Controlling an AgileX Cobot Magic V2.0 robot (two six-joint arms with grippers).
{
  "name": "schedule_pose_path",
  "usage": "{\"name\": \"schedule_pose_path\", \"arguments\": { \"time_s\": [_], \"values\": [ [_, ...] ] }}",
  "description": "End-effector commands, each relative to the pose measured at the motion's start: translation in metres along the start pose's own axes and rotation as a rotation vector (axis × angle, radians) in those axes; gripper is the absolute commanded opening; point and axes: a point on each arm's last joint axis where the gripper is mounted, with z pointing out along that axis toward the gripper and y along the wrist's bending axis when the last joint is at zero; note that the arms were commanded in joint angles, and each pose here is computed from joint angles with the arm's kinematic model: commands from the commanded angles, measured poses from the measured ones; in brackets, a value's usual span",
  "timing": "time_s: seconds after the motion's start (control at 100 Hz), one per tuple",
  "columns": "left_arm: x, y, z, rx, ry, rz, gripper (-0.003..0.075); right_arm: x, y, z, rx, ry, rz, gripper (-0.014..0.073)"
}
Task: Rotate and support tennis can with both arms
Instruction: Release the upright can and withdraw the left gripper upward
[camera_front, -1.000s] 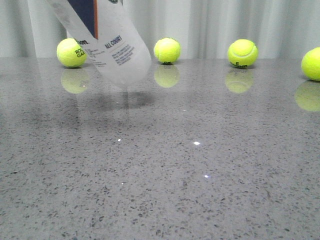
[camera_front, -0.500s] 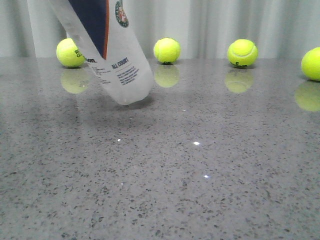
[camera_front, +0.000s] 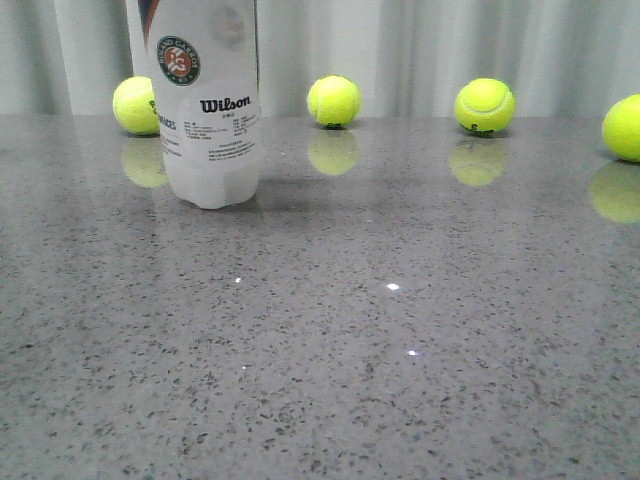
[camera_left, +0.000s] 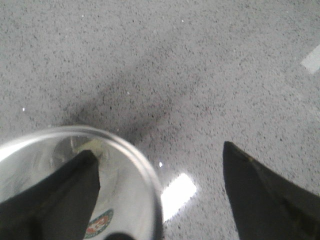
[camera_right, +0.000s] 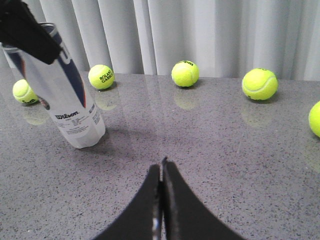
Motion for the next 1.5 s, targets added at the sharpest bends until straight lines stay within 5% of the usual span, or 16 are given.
{"name": "schedule_pose_path", "arguments": {
  "time_s": [0.0,0.52,0.64,0.8,1.09,1.49],
  "values": [
    [-0.009,-0.005,-0.022,0.01,-0.068,0.013,0.0505,-0.015,0.0,-0.001,0.01,-0.096,-0.013,-0.006],
    [-0.021,-0.002,-0.035,-0.031,-0.153,0.027,0.0481,-0.015,0.0,-0.001,0.01,-0.096,-0.013,-0.006],
    [-0.025,-0.002,-0.055,-0.088,-0.265,0.031,0.0332,-0.015,0.0,-0.001,0.01,-0.096,-0.013,-0.006],
    [-0.021,-0.013,-0.079,-0.158,-0.442,0.071,-0.0023,-0.015,0.0,-0.001,0.01,-0.096,-0.013,-0.006],
    [0.017,-0.029,-0.072,-0.125,-0.646,0.126,-0.0018,-0.015,0.0,-0.001,0.01,-0.096,-0.013,-0.006],
    [0.097,-0.025,-0.049,-0.112,-0.675,0.116,-0.0018,-0.015,0.0,-0.001,0.01,-0.096,-0.013,-0.006]
  ]
}}
